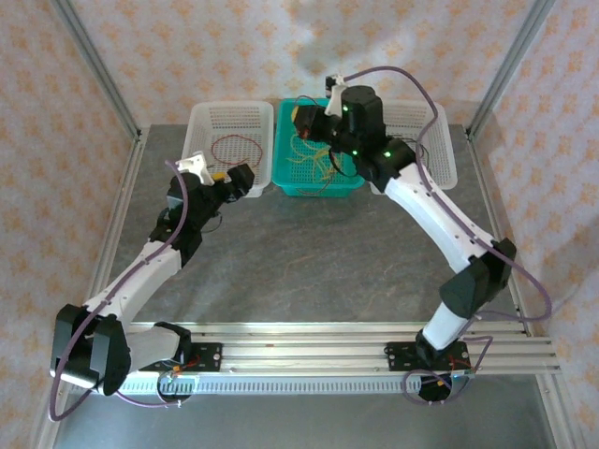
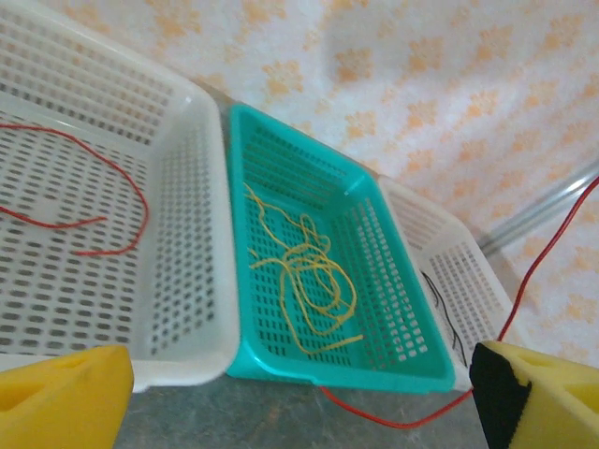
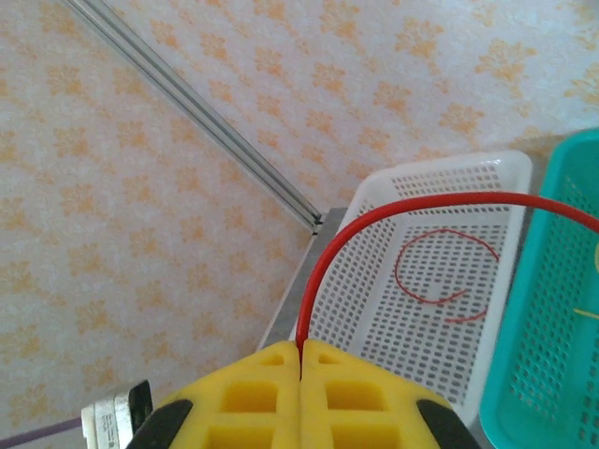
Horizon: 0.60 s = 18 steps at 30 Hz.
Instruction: Untangle the cables
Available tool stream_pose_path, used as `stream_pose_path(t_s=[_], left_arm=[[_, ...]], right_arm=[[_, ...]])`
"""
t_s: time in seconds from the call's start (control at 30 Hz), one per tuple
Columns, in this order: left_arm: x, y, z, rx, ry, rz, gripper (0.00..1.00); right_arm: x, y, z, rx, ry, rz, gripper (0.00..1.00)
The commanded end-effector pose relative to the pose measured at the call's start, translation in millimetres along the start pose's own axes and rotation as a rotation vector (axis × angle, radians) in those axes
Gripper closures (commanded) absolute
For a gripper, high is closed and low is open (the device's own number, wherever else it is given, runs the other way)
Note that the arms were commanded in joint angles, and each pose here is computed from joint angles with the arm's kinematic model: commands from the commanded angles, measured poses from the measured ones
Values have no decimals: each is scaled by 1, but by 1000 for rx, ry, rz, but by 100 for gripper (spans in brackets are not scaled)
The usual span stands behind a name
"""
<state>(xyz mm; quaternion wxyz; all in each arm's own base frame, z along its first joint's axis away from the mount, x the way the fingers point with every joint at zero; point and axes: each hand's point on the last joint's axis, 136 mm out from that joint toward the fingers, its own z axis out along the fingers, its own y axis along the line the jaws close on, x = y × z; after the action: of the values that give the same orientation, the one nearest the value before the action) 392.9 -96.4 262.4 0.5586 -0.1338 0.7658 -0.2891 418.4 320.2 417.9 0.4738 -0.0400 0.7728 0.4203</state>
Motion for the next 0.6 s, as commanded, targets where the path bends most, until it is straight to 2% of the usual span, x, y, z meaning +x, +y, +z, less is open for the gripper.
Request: stream_pose_path(t_s=[0.0,0.17,0.37,0.57], left_arm=[[-26,1,-9,11,-47,-24,6],[-49,18,-15,-8,-91,-38,7],[-57,33,-16,-25,-106,-90,8],[-51,39,-14,-36,-80,-90,8]], right_arm=[[-16,16,14,-50,-27,-10,100],[-22,22,53,-93,-23,1,100],[-19,25,103,-155,-4,15,100],[-34,56,107,-271,-59,7,100]])
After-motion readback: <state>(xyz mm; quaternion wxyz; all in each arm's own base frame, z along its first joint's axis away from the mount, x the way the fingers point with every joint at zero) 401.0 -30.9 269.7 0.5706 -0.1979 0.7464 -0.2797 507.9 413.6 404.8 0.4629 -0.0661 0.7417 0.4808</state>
